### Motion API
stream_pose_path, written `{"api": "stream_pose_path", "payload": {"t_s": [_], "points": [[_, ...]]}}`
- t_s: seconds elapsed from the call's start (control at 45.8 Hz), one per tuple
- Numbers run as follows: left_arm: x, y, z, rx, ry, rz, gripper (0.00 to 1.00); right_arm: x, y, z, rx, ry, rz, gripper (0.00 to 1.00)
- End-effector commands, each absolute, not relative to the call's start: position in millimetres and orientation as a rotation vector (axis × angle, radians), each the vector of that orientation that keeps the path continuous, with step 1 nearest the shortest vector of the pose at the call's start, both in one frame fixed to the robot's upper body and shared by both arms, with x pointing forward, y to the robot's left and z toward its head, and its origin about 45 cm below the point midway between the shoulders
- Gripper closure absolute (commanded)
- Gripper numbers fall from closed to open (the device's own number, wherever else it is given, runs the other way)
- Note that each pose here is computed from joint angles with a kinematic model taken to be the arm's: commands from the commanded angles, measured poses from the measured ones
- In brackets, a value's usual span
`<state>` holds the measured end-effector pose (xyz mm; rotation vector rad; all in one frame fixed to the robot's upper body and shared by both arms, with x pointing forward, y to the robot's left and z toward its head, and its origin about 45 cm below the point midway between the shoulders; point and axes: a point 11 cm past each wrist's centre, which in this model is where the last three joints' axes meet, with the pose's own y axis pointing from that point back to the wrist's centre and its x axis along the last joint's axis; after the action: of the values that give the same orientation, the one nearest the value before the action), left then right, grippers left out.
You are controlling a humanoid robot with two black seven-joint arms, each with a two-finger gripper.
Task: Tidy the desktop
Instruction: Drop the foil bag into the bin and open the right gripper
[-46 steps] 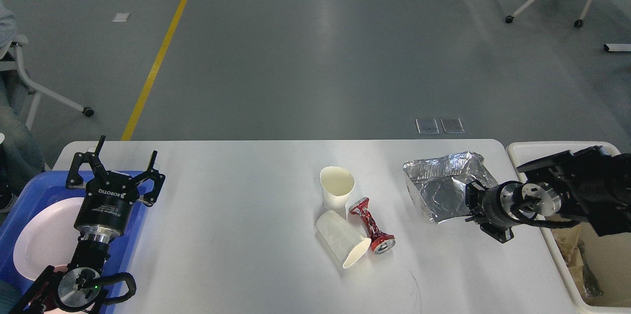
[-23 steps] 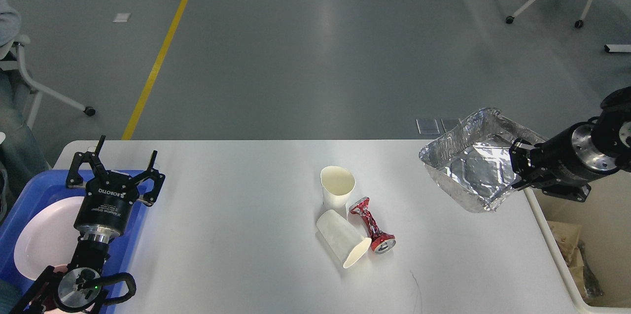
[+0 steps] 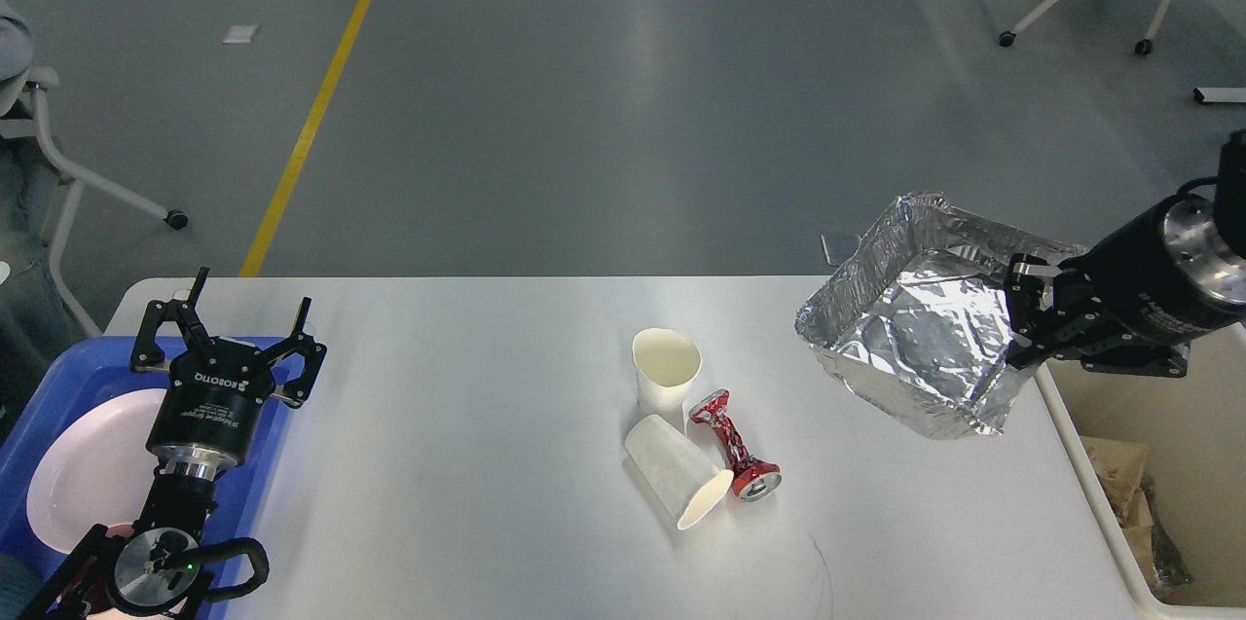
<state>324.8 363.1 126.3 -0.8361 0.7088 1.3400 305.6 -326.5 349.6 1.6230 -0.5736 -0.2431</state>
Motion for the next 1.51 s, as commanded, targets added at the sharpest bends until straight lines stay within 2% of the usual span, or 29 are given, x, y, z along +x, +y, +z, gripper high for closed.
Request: {"api": "stream_pose_path", "payload": {"t_s": [0.0,0.219,0.481,0.809,1.027,1.289,1.486], "points": [[324.8,363.3,126.4,-0.837,0.708,1.341,0.04,303.8,-357.8,348.1,1.588,-0.660,-0.286,1.00],[324.8,363.3,126.4,-0.837,0.708,1.341,0.04,304.7,-457.3,319.4,1.482,-0.891,-0.414,1.00],[324.8,363.3,126.4,-0.837,0.708,1.341,0.04,283.3,-562.8,274.7,1.321,-1.090,-0.510,1.00],[324.8,363.3,126.4,-0.837,0.708,1.341,0.04,256.7,-624.0,185.2,1.156,-1.310,-0.501,1.00],[324.8,363.3,126.4,-0.837,0.708,1.341,0.04,252.7,-635.5,135.4,0.978,-1.364,-0.352,1.00],[324.8,363.3,126.4,-0.837,0.708,1.341,0.04,255.4,-604.1,76.1,0.886,-1.320,-0.164,1.00],[324.8,363.3,126.4,-0.837,0.708,1.341,0.04,252.7,-587.3,56.3,0.900,-1.292,-0.139,1.00]]}}
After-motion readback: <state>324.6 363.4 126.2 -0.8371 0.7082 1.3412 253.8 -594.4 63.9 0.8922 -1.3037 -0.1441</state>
